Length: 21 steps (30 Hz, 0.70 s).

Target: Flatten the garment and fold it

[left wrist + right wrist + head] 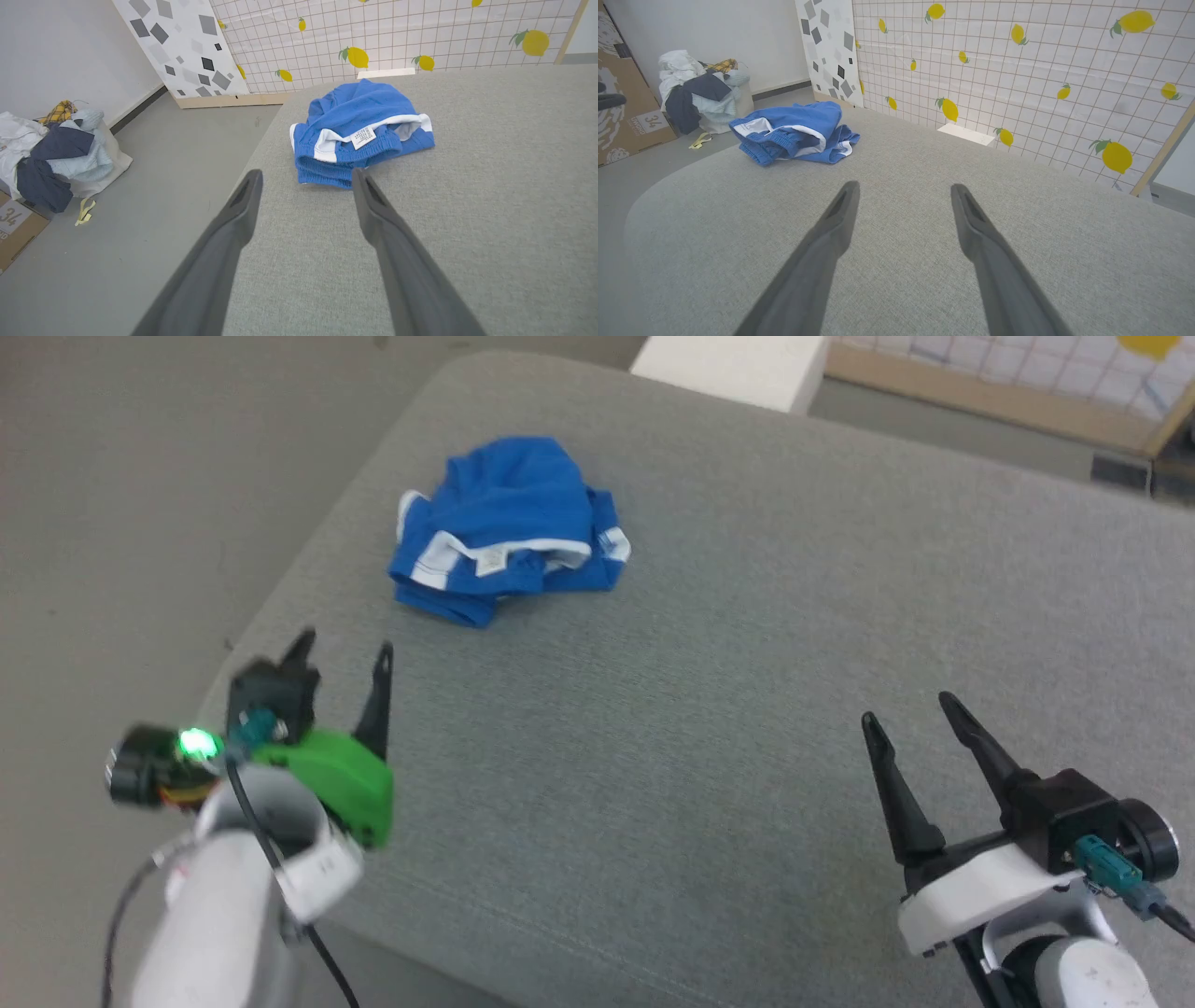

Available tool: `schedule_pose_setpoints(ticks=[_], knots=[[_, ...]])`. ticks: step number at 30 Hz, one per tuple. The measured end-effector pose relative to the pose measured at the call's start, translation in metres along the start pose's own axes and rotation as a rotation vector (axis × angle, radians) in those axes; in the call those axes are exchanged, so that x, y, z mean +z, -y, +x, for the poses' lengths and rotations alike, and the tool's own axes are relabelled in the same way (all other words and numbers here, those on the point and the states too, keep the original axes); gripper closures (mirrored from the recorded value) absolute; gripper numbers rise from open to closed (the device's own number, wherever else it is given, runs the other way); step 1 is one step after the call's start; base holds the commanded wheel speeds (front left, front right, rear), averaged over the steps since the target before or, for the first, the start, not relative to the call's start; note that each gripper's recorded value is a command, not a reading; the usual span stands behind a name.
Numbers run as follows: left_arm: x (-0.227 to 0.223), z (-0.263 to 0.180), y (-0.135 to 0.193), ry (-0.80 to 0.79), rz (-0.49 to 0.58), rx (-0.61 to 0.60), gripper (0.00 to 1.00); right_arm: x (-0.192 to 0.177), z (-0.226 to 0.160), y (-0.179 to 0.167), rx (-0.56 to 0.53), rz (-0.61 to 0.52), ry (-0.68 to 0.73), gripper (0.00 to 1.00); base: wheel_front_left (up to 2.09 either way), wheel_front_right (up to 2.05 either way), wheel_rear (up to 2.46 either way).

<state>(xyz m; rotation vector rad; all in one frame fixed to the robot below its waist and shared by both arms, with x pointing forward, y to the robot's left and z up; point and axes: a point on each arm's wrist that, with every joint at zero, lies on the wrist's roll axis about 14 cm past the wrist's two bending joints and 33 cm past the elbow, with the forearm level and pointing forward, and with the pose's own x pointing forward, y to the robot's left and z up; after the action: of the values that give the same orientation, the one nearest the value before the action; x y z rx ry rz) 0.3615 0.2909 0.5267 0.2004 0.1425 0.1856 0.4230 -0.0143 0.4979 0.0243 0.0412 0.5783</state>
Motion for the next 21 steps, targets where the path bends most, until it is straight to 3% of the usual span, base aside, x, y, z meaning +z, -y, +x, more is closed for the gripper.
schedule_pose_setpoints(ticks=[8, 12, 16, 21], knots=[[0.021, 0.088, -0.001, -0.065, 0.058, -0.096, 0.0, -0.017, 0.007, 0.042, -0.084, -0.02, -0.024, 0.0, 0.0, 0.0, 0.0], [0.005, 0.125, -0.001, -0.195, 0.117, -0.135, 0.0, -0.034, 0.008, 0.058, -0.113, -0.018, -0.057, 0.0, 0.0, 0.0, 0.0], [-0.019, 0.152, 0.021, -0.345, 0.184, -0.248, 0.0, -0.052, 0.008, 0.076, -0.156, -0.015, -0.091, 0.0, 0.0, 0.0, 0.0], [-0.056, 0.17, 0.029, -0.548, 0.17, -0.329, 0.0, -0.072, 0.003, 0.098, -0.222, -0.005, -0.126, 0.0, 0.0, 0.0, 0.0]])
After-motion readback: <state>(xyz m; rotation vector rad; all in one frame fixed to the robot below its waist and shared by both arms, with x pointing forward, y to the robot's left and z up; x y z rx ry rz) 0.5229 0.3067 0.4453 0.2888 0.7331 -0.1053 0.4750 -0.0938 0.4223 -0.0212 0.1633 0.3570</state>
